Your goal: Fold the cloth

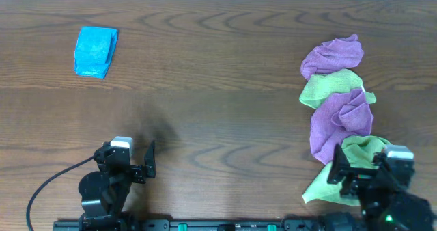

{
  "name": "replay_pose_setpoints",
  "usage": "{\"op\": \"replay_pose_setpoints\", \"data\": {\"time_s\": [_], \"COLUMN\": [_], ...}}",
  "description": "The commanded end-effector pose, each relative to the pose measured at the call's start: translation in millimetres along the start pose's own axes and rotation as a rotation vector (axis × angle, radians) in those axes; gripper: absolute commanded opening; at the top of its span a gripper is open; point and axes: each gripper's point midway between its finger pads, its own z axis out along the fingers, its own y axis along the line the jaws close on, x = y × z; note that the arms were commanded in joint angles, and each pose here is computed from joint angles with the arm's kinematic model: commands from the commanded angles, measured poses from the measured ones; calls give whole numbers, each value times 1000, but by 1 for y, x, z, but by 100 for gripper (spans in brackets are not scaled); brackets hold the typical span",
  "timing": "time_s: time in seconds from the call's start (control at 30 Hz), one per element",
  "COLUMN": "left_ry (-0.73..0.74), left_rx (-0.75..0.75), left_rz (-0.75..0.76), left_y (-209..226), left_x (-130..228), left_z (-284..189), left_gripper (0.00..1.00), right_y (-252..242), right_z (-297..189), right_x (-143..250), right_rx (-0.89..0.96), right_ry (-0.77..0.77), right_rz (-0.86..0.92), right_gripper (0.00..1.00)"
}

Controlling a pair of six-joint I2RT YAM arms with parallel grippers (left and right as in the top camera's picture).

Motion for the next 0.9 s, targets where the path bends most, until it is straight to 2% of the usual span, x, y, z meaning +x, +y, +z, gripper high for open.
{"op": "replay_pose_setpoints", "data": {"time_s": [0.0, 0.27, 0.57, 0.87], "left_ry": [14, 14, 14, 14], "left_rx": [4, 4, 4, 4], "left_rz": [-6, -6, -6, -6], "left_y": [0, 0, 0, 0], "left_x": [7, 7, 7, 7], "left_z": [3, 3, 3, 3], "left_gripper": [95, 95, 95, 95], "right_y": [4, 10, 2, 3], "right_z": [21, 69, 99, 99], "right_x": [31, 77, 126, 123], "right_rx": [-26, -56, -21, -22], "right_ry": [6, -42, 47, 37], "right_rz": [-48, -31, -31, -30], "right_gripper": [99, 99, 99, 99]}}
